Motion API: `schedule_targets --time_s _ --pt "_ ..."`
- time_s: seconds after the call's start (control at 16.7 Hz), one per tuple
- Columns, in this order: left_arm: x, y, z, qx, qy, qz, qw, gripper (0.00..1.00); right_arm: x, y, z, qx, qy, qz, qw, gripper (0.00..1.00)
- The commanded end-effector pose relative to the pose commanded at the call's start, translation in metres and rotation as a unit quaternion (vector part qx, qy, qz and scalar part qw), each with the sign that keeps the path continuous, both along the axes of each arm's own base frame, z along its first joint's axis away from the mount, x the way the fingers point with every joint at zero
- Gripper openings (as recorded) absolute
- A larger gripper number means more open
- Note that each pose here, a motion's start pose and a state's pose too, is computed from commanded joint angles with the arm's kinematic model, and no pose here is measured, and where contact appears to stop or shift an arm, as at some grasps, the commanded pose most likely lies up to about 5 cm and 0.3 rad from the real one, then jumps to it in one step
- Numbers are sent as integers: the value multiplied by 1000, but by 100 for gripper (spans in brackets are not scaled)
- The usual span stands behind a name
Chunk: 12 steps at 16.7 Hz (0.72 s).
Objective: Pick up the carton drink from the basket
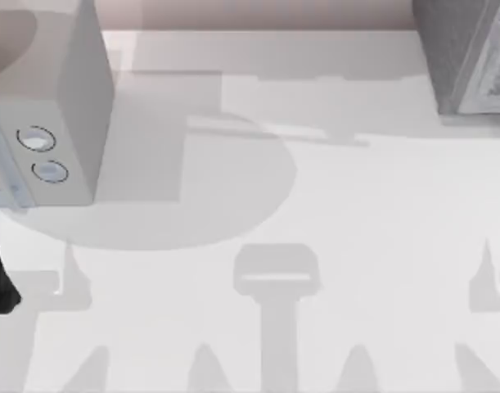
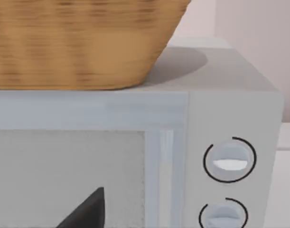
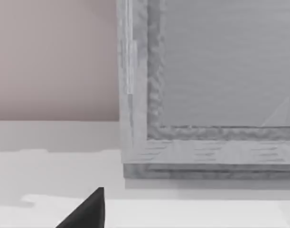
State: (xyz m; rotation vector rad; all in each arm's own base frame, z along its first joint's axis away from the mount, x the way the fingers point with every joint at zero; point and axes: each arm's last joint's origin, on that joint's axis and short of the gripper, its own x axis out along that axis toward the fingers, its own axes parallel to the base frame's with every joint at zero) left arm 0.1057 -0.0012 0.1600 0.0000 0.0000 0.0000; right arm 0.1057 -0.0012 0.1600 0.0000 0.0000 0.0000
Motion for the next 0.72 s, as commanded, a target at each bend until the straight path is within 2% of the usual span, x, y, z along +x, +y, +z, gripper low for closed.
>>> schedule_targets --time_s 0.18,0.3,0.54,0.72 --pt "0 0 2 -1 0 0 1000 100 0 0 0 0 0 0 1000 100" --pt "2 2 13 -2 -2 0 1000 100 0 0 0 0 0 0 1000 100" --pt "16 9 56 -2 -8 -2 1000 100 0 0 0 0 0 0 1000 100" --pt "43 20 93 0 -9 -3 1000 100 0 0 0 0 0 0 1000 100"
